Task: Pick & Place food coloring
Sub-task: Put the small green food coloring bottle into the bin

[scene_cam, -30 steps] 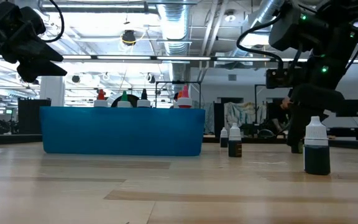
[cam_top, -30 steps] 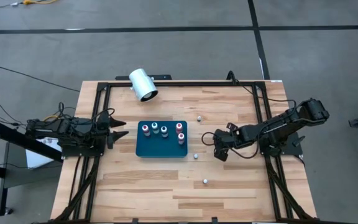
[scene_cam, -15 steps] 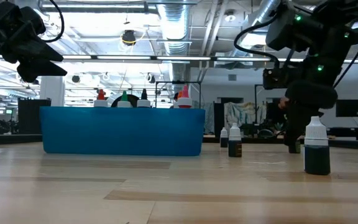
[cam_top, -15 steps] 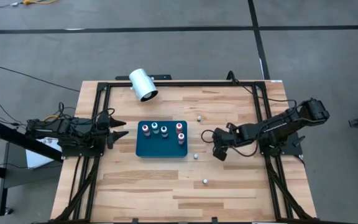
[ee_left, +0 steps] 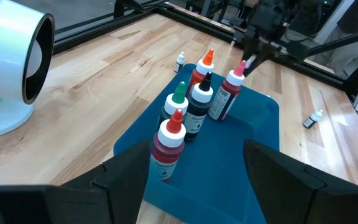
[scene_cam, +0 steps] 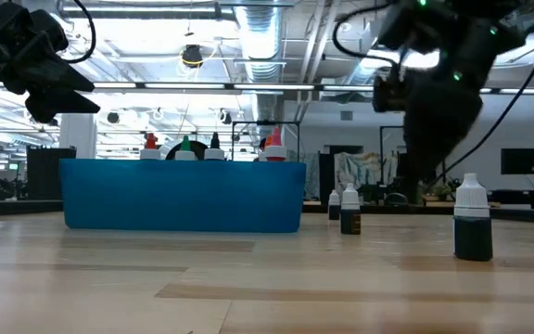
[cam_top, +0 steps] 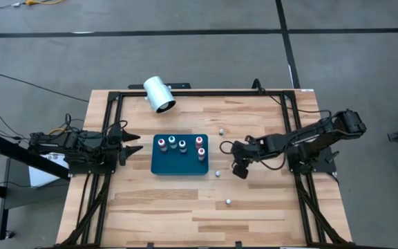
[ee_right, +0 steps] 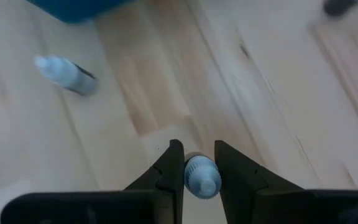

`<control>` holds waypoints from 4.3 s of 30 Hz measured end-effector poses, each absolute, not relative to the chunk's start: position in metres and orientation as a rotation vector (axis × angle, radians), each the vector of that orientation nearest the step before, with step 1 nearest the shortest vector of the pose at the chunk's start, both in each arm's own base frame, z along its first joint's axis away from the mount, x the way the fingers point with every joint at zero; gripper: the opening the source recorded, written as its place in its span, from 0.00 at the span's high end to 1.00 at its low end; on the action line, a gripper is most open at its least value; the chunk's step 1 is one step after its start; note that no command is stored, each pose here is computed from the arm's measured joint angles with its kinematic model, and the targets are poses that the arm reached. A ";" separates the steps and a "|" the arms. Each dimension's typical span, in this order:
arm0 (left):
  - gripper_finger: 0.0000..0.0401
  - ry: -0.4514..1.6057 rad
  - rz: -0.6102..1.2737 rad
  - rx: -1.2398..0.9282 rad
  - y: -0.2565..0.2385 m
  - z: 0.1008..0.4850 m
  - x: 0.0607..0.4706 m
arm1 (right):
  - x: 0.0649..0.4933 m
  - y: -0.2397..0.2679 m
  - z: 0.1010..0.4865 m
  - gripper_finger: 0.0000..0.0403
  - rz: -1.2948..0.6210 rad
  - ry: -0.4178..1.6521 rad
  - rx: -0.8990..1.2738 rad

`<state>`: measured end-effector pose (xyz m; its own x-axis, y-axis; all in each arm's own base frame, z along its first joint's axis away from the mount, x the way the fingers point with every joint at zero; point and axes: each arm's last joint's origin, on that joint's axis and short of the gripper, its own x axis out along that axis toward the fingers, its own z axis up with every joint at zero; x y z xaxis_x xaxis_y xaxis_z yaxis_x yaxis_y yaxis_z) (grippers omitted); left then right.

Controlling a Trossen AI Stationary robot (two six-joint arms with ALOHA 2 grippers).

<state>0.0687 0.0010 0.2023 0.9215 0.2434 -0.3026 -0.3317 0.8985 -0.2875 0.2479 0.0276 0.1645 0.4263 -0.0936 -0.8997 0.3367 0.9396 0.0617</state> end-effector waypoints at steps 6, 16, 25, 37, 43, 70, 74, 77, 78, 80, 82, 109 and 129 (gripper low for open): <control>0.38 0.264 0.302 -0.343 0.001 0.202 0.069 | 0.264 0.025 0.187 0.84 -0.173 1.043 0.238; 0.38 0.263 0.302 -0.350 0.001 0.202 0.069 | 0.286 0.020 0.226 0.84 0.055 0.940 0.225; 0.38 0.263 0.303 -0.350 0.001 0.202 0.069 | 0.299 0.016 0.261 0.84 0.156 0.825 0.171; 0.38 0.261 0.304 -0.364 0.001 0.202 0.069 | 0.310 0.017 0.288 0.84 0.178 0.682 0.112; 0.38 0.263 0.281 -0.418 0.000 0.202 0.069 | 0.312 0.030 0.291 0.84 0.114 0.642 0.055; 0.38 0.241 0.121 -0.499 -0.004 0.206 0.067 | 0.446 0.074 0.305 0.84 -0.038 0.707 0.019; 0.38 0.245 0.115 -0.496 -0.004 0.206 0.067 | 0.461 0.076 0.288 0.84 -0.095 0.722 0.061; 0.38 0.251 0.115 -0.494 -0.004 0.206 0.067 | 0.469 0.077 0.274 0.84 -0.133 0.730 0.105; 0.38 0.253 0.108 -0.494 -0.004 0.206 0.067 | 0.472 0.078 0.269 0.84 -0.137 0.728 0.117; 0.38 0.261 0.088 -0.491 -0.005 0.205 0.067 | 0.477 0.079 0.260 0.84 -0.154 0.730 0.137; 0.38 0.265 0.074 -0.493 -0.005 0.205 0.067 | 0.479 0.079 0.249 0.84 -0.187 0.747 0.152; 0.38 0.276 0.063 -0.450 -0.006 0.205 0.066 | 0.484 0.071 0.199 0.84 -0.337 0.909 0.152; 0.38 0.276 0.062 -0.439 -0.006 0.205 0.066 | 0.480 0.063 0.196 0.84 -0.410 0.928 0.143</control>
<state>0.0664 -0.0055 0.2047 0.9609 0.0003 -0.2768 -0.1187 0.9038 -0.4112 0.4802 0.0633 0.1958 0.5287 -0.2814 -0.8008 0.4028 0.9136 -0.0552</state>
